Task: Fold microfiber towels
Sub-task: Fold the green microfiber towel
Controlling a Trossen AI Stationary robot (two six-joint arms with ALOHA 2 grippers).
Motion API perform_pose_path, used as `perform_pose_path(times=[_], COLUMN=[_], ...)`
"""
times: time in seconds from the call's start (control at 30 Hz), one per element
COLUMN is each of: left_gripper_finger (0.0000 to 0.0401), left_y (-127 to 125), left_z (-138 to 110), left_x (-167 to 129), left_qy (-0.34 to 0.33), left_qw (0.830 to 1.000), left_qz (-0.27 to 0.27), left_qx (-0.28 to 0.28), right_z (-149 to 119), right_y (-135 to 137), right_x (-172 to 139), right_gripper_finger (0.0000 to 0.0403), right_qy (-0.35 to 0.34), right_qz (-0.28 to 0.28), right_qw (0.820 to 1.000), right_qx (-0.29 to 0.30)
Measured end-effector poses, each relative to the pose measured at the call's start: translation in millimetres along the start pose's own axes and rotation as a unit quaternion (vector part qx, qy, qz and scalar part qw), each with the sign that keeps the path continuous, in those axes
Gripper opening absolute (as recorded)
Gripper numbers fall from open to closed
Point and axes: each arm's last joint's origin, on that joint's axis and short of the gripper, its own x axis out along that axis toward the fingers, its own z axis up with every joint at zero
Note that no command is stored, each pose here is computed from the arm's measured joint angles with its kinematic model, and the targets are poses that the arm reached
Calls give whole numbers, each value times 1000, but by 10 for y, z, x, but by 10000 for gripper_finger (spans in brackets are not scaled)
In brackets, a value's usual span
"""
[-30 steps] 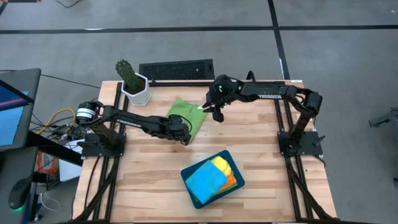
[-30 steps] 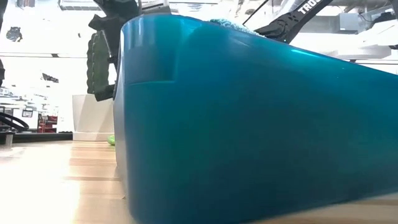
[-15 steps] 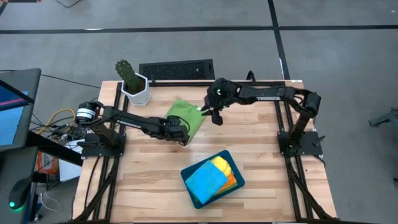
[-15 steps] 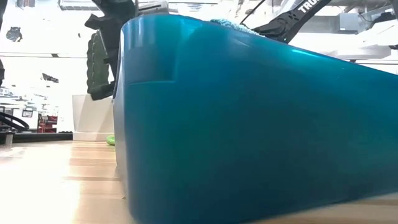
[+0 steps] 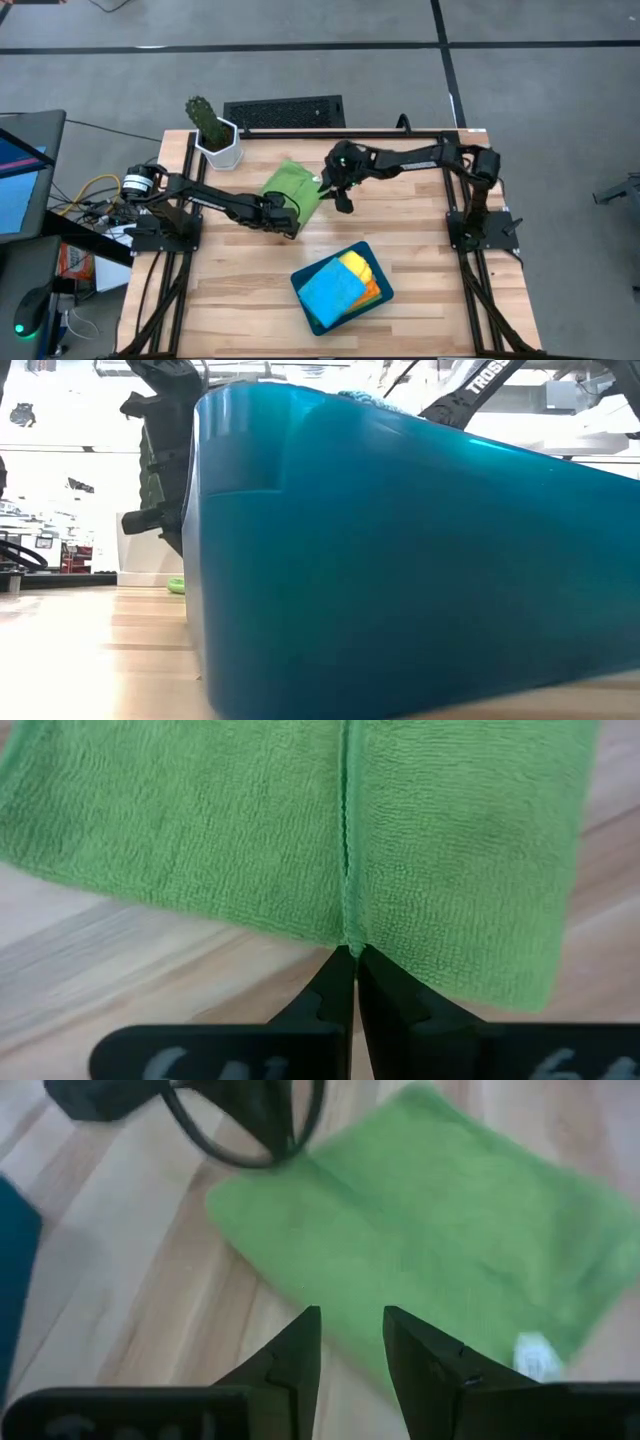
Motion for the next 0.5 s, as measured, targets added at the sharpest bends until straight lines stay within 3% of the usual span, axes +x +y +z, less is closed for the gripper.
perform_pose_path(times=[0.5], left_gripper_finger=[0], left_y=[47], left_z=[-26], left_x=[37], left_qy=[10], left_qw=[1000], left_qz=[7], left_qx=[18], right_z=[-374], right_y=[-56], right_x=[486], right_gripper_finger=[134], right_qy=[47], right_qz=[7], right_qw=[998], right_qx=[37])
